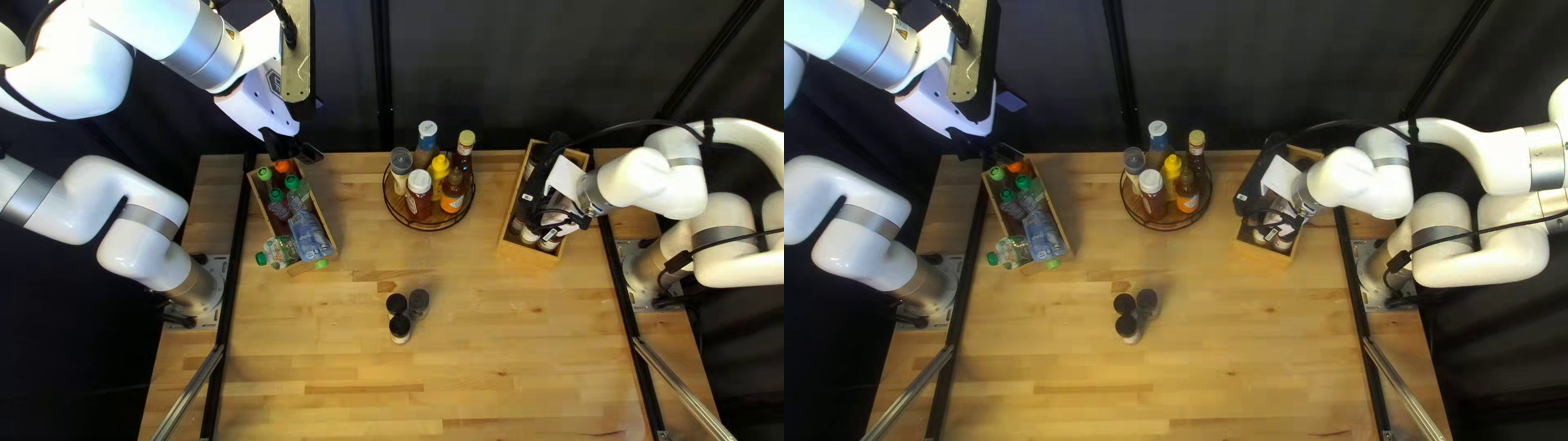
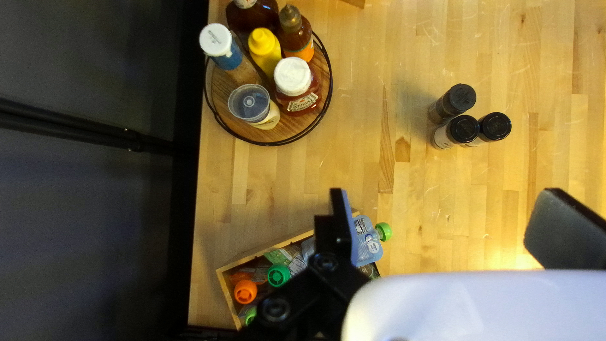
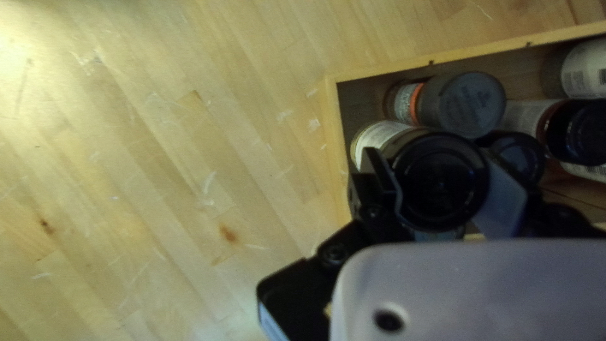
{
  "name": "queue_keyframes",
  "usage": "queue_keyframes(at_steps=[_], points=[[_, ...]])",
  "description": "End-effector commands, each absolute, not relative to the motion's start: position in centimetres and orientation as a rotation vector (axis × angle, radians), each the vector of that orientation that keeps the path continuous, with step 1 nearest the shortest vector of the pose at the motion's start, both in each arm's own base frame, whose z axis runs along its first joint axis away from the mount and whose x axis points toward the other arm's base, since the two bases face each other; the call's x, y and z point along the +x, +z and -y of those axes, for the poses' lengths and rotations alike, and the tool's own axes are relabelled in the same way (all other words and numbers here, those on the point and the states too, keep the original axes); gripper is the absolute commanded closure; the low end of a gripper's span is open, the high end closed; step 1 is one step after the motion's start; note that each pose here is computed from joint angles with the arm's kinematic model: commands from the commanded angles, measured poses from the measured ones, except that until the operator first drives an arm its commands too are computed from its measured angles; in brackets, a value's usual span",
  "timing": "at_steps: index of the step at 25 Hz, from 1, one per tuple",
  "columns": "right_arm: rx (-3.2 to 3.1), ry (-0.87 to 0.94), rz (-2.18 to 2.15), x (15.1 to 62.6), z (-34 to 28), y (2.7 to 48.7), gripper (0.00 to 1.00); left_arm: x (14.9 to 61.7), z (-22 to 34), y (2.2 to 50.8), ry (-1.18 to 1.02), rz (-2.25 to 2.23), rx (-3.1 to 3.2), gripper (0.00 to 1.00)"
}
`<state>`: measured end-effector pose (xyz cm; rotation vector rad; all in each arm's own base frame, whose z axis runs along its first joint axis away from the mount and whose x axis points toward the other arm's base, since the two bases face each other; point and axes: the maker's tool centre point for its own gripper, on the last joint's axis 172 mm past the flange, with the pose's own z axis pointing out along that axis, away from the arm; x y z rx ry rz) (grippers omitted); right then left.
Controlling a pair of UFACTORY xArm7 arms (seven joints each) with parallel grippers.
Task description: Separate condiments, baby food and spices and place it in 3 different racks/containers
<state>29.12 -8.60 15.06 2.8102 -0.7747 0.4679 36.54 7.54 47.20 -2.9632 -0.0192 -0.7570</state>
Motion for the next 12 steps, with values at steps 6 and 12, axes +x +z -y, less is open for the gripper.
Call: queue_keyframes(at_steps=[6, 12], points=[[2.832, 0.473, 0.776, 29.1, 8.9, 13.7, 0.1, 36.5, -7.5, 47.2, -0.757, 0.019, -2.963, 0.0], [2.855, 0.493, 0.749, 29.7, 7.6, 15.2, 0.0, 36.5, -7.5, 47.2, -0.757, 0.019, -2.963, 0.0]])
